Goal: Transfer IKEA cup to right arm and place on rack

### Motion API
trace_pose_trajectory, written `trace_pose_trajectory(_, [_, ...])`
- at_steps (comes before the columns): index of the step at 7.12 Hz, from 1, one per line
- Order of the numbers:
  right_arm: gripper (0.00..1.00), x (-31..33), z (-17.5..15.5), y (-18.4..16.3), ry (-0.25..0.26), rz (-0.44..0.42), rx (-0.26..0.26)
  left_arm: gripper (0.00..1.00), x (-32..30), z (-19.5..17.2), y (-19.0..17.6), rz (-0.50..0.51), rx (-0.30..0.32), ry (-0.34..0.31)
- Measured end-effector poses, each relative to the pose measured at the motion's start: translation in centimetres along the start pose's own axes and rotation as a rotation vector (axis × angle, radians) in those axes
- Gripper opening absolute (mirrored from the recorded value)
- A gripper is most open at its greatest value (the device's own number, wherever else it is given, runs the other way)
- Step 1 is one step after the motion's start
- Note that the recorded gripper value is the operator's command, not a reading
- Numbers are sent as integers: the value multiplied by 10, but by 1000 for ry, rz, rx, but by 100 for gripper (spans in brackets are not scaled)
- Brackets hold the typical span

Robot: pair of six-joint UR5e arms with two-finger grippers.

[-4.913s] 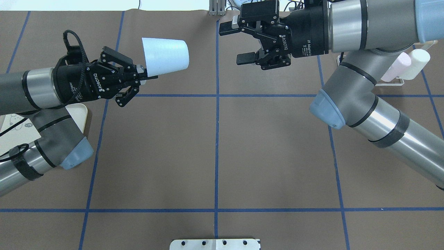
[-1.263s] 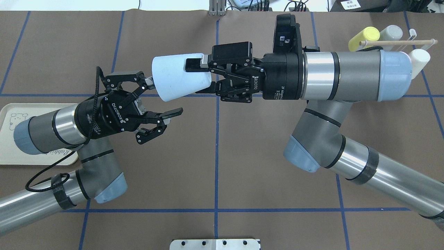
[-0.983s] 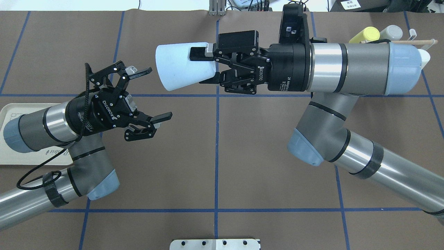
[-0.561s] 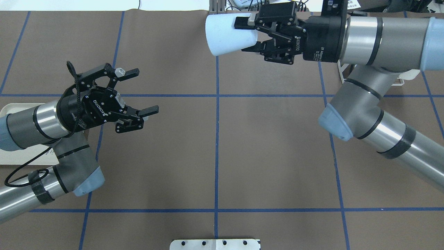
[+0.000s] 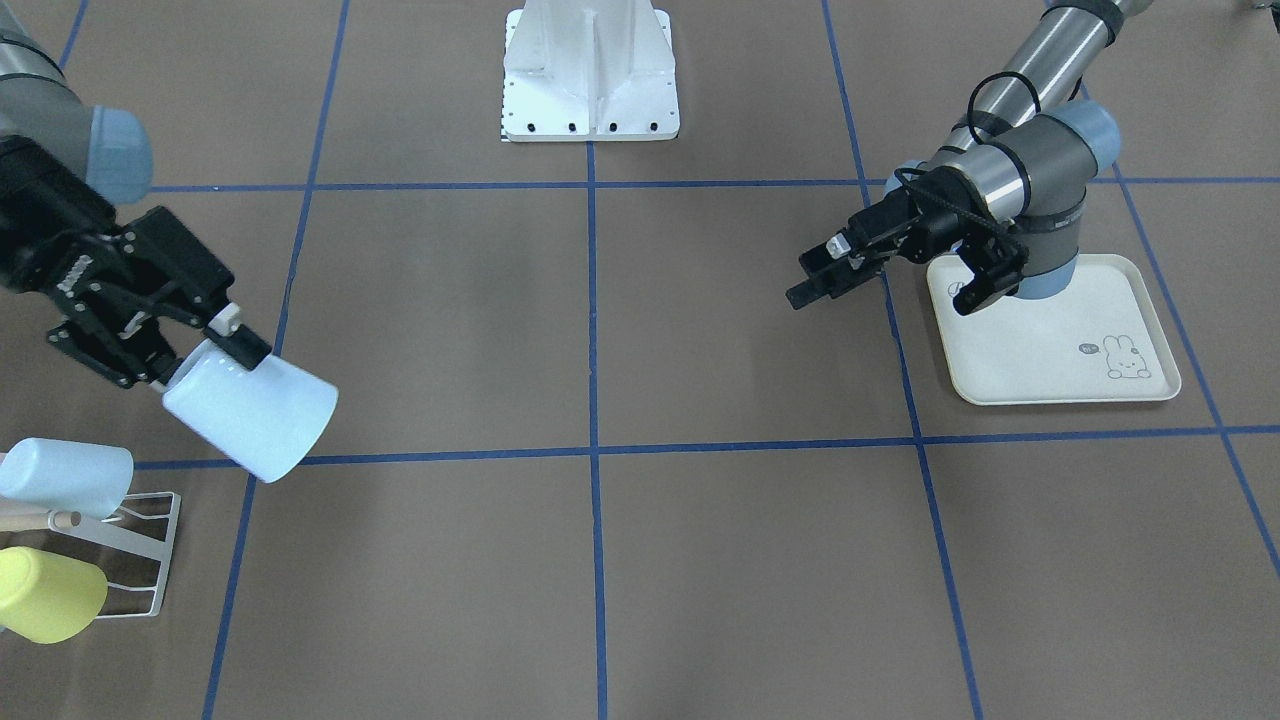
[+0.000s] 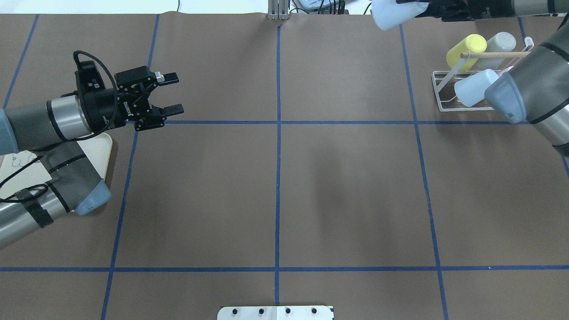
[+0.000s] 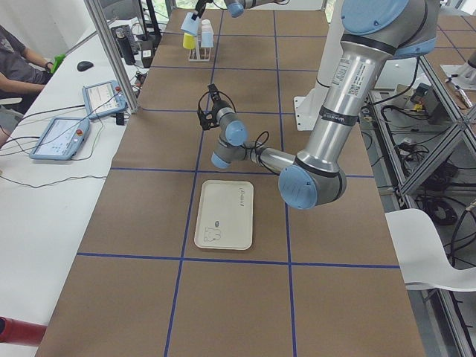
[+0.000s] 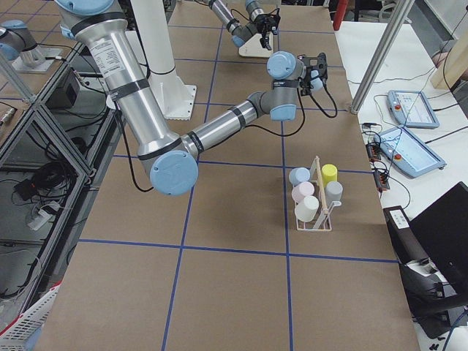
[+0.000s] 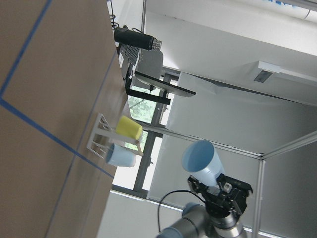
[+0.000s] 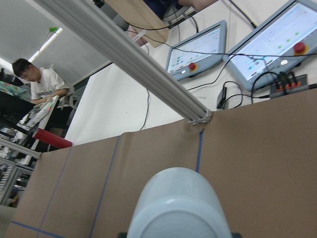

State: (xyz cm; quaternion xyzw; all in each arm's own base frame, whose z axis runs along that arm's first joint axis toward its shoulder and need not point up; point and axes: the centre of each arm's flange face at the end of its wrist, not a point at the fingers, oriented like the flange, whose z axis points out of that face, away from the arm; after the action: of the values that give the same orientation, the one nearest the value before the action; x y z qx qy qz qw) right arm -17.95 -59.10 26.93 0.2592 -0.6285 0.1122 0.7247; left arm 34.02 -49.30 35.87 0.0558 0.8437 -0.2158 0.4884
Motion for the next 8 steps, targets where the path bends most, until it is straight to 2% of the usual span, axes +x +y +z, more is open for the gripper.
trace_pose_trajectory(2, [24, 72, -21, -46, 250, -134, -16, 100, 21, -33, -80, 227, 17, -287])
trace_pose_trajectory(3, [24, 107, -29, -66, 352, -170, -46, 100, 33, -56, -115, 301, 23, -392])
trace_pose_trajectory(4, [24, 140, -30, -84, 436, -175, -82, 100, 43, -74, -139, 346, 34, -456])
trace_pose_trajectory(5, [22, 169, -29, -105, 502, -161, -113, 100, 50, -89, -156, 378, 39, -499])
trace_pose_trajectory(6, [18, 196, -30, -123, 547, -153, -138, 100, 56, -101, -168, 402, 31, -531])
trace_pose_trajectory(8, [17, 242, -34, -134, 588, -132, -195, 100, 54, -128, -180, 419, 26, -566])
